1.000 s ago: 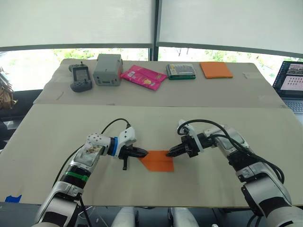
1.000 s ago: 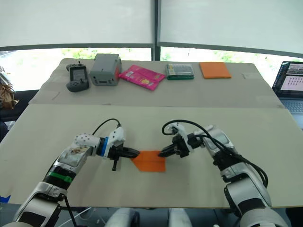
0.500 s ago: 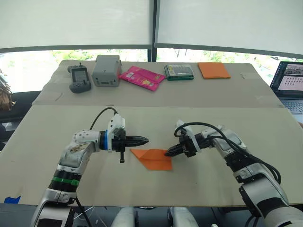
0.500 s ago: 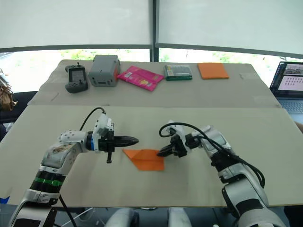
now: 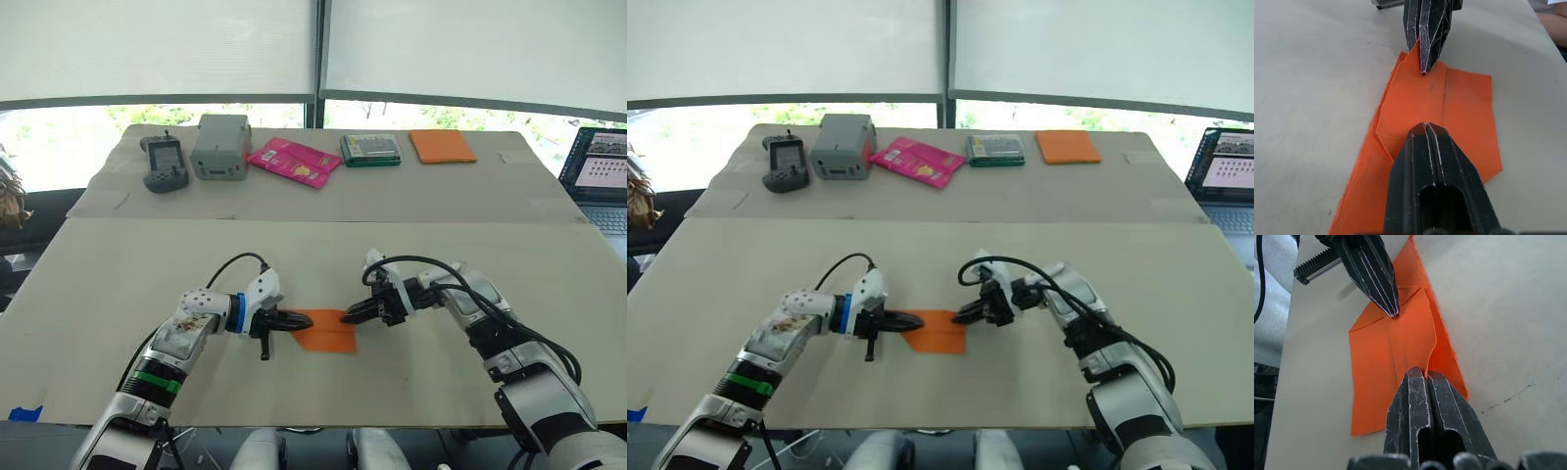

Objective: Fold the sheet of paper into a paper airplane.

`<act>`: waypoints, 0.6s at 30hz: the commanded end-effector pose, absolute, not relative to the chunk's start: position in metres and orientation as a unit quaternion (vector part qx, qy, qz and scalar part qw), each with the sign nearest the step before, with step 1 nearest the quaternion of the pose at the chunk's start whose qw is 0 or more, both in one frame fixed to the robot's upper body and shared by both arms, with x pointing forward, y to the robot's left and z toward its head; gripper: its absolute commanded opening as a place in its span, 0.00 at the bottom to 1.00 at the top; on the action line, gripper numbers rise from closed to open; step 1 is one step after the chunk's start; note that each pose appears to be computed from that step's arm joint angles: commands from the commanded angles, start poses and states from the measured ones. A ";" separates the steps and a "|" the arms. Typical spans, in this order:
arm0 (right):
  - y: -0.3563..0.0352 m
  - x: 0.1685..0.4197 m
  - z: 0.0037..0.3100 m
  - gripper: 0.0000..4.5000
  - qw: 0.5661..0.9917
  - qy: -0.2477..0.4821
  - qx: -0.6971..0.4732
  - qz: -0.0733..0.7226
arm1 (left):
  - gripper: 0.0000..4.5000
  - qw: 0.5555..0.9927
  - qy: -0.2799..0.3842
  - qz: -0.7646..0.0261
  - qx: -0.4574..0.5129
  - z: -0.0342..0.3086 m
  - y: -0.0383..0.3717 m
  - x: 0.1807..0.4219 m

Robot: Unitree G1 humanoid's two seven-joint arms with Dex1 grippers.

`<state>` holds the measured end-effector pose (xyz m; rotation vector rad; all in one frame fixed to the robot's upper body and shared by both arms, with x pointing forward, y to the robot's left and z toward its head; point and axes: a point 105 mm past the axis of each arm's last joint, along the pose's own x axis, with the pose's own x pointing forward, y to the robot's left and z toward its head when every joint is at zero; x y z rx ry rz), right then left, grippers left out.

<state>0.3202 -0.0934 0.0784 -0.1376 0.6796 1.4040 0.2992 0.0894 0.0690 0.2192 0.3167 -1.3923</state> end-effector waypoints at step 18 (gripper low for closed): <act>-0.092 0.300 0.146 0.73 0.823 0.039 -0.197 0.531 | 0.00 0.756 0.157 -0.631 0.076 0.070 0.091 0.304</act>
